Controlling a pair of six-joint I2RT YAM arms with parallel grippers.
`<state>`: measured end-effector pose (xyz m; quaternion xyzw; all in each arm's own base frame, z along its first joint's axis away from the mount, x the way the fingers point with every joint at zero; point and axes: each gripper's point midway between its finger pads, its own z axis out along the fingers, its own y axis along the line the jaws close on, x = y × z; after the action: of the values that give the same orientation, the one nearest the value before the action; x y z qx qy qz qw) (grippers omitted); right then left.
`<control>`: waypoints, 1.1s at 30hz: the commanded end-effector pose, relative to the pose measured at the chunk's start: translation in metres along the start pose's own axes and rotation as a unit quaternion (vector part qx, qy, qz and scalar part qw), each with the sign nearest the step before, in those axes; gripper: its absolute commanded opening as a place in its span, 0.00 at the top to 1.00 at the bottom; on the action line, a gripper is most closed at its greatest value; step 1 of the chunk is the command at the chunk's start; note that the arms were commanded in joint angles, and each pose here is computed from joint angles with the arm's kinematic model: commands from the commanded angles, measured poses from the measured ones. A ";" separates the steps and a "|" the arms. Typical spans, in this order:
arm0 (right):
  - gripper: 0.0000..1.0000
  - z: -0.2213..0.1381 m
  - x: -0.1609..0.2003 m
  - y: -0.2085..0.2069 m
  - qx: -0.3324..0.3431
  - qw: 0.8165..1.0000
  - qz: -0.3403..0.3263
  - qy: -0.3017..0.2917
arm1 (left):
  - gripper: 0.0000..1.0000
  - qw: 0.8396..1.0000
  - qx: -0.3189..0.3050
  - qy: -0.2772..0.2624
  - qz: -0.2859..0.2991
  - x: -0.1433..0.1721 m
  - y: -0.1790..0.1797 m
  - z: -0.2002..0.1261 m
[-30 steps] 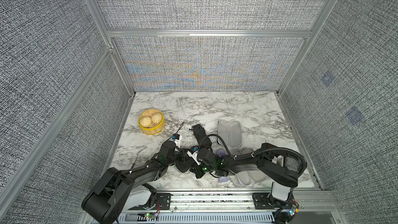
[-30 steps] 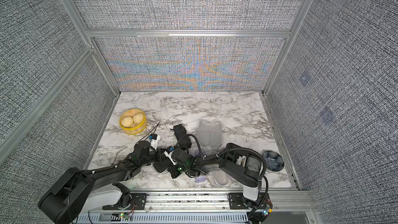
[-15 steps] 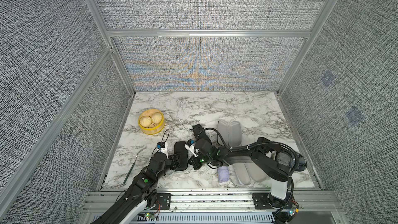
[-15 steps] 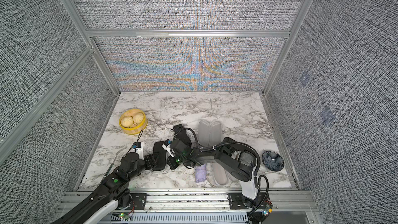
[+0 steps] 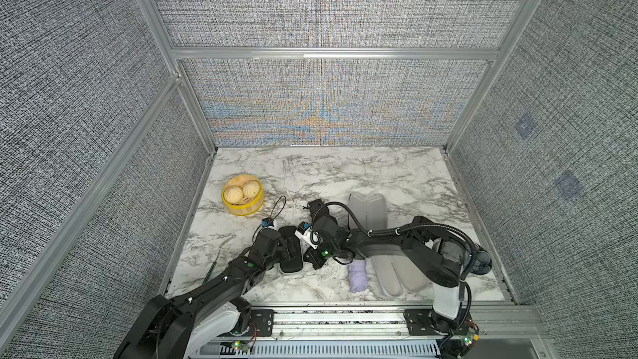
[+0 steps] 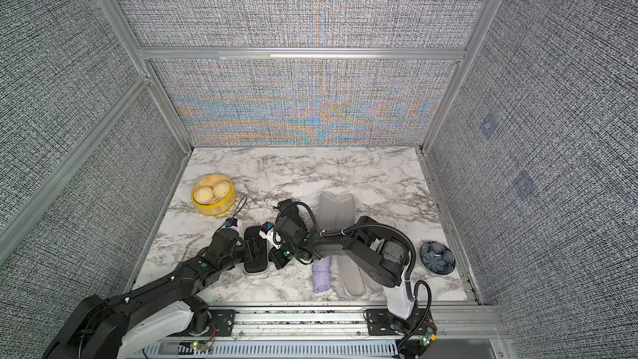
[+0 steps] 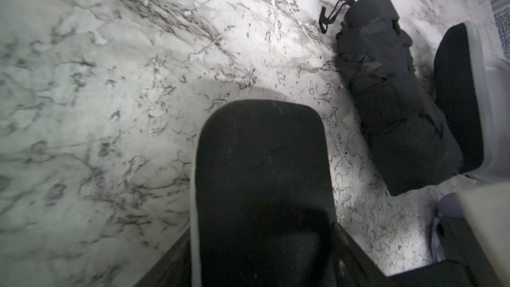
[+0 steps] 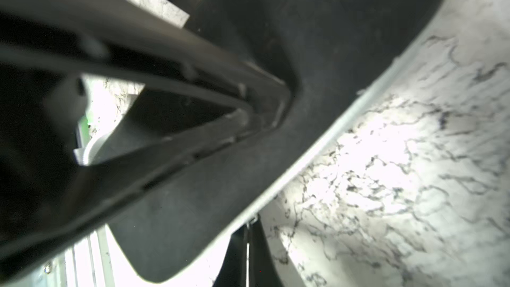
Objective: Put umbrellas into zippered umbrella sleeves
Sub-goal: Zip the zipper on the umbrella sleeve.
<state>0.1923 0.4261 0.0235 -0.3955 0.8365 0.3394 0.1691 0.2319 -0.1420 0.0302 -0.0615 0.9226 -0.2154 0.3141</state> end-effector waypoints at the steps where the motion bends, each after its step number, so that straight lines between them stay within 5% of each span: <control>1: 1.00 0.000 0.009 0.007 -0.016 1.000 -0.003 0.010 | 0.34 1.000 -0.026 0.012 -0.003 0.010 0.014 0.005; 18: 1.00 0.000 0.047 0.050 -0.039 0.999 -0.017 0.022 | 0.47 0.999 -0.037 0.016 -0.023 0.014 0.019 0.021; 22: 1.00 -0.002 0.042 0.044 -0.001 1.000 0.017 -0.004 | 0.52 0.999 -0.021 0.007 -0.034 0.012 0.014 0.023; 33: 1.00 0.014 0.001 0.074 -0.042 0.997 0.044 -0.049 | 0.56 0.999 -0.012 -0.013 -0.051 0.010 0.016 0.019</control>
<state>0.1441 0.4583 0.0350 -0.3394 0.8427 0.3754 0.1836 0.2529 -0.1453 0.0255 -0.1193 0.8947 -0.2470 0.3525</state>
